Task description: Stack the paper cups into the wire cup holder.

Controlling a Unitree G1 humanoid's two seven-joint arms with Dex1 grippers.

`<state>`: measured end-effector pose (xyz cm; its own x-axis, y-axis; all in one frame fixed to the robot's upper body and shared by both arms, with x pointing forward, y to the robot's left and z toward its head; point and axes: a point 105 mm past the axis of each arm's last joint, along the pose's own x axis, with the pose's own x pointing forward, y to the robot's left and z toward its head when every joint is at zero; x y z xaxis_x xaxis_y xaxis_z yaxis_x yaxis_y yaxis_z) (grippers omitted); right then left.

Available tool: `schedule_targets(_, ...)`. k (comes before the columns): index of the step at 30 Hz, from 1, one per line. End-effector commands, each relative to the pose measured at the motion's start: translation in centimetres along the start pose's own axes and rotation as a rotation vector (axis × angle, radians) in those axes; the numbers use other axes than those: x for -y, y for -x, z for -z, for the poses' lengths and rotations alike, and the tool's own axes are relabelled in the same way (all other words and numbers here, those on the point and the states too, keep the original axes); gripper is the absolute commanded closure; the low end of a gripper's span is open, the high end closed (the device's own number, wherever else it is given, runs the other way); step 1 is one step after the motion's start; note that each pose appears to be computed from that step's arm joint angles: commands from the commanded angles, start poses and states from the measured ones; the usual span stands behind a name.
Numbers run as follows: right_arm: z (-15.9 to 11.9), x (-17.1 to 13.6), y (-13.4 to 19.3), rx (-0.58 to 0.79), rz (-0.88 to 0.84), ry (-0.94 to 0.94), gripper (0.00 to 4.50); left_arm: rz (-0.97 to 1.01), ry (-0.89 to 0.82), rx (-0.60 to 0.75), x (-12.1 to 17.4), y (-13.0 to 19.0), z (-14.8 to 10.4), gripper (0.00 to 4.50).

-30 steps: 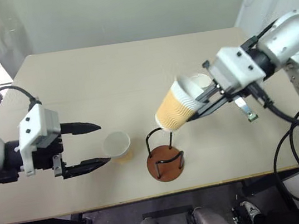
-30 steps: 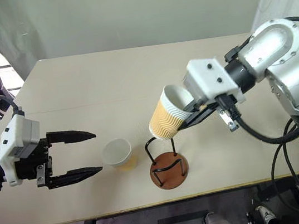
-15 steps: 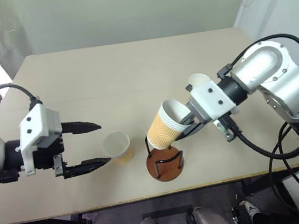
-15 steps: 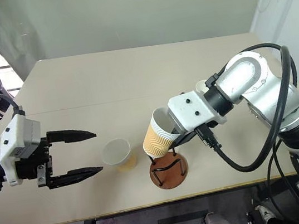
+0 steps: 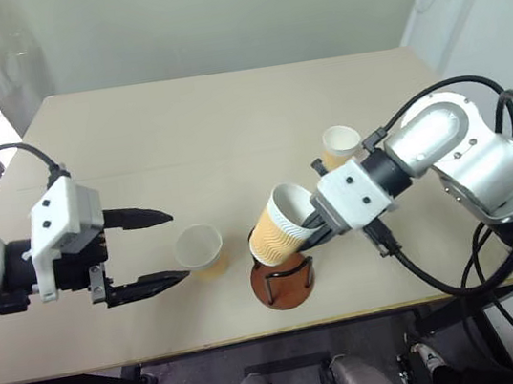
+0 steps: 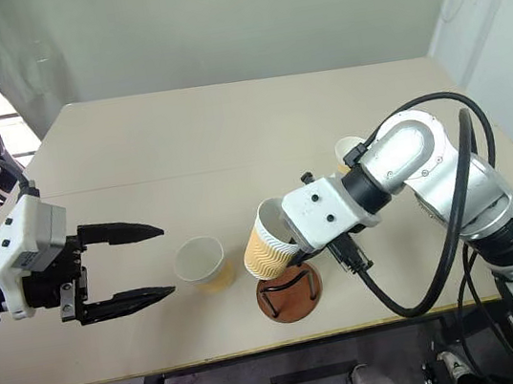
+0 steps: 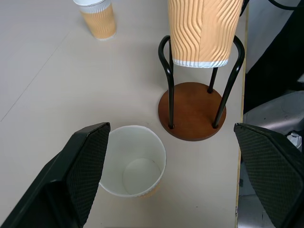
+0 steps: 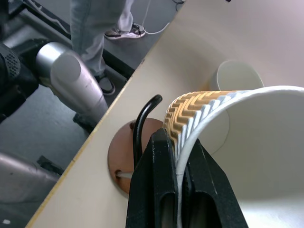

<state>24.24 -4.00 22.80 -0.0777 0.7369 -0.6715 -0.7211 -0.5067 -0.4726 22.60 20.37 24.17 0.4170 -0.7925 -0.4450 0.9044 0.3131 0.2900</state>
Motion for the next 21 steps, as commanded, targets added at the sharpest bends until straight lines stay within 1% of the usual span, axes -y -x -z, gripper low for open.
schedule_targets(1, 0.1, 0.1, 0.0, -0.019, 0.012, 0.028, 4.47, -0.016, -0.049, -0.005, 0.1, 0.5, -0.9, 0.0)
schedule_targets(15, 1.0, -0.3, -0.2, -0.052, -0.006, 0.019, 4.47, -0.019, -0.046, -0.001, 0.2, 0.4, -0.9, 0.0)
schedule_targets(18, 1.2, -0.5, -0.3, -0.059, -0.01, 0.014, 3.91, -0.018, -0.045, 0.0, 0.2, 0.4, -0.9, 0.0)
schedule_targets(21, 1.2, -0.6, -0.3, -0.062, -0.011, 0.013, 2.88, -0.016, -0.045, 0.0, 0.2, 0.4, -0.9, 0.0)
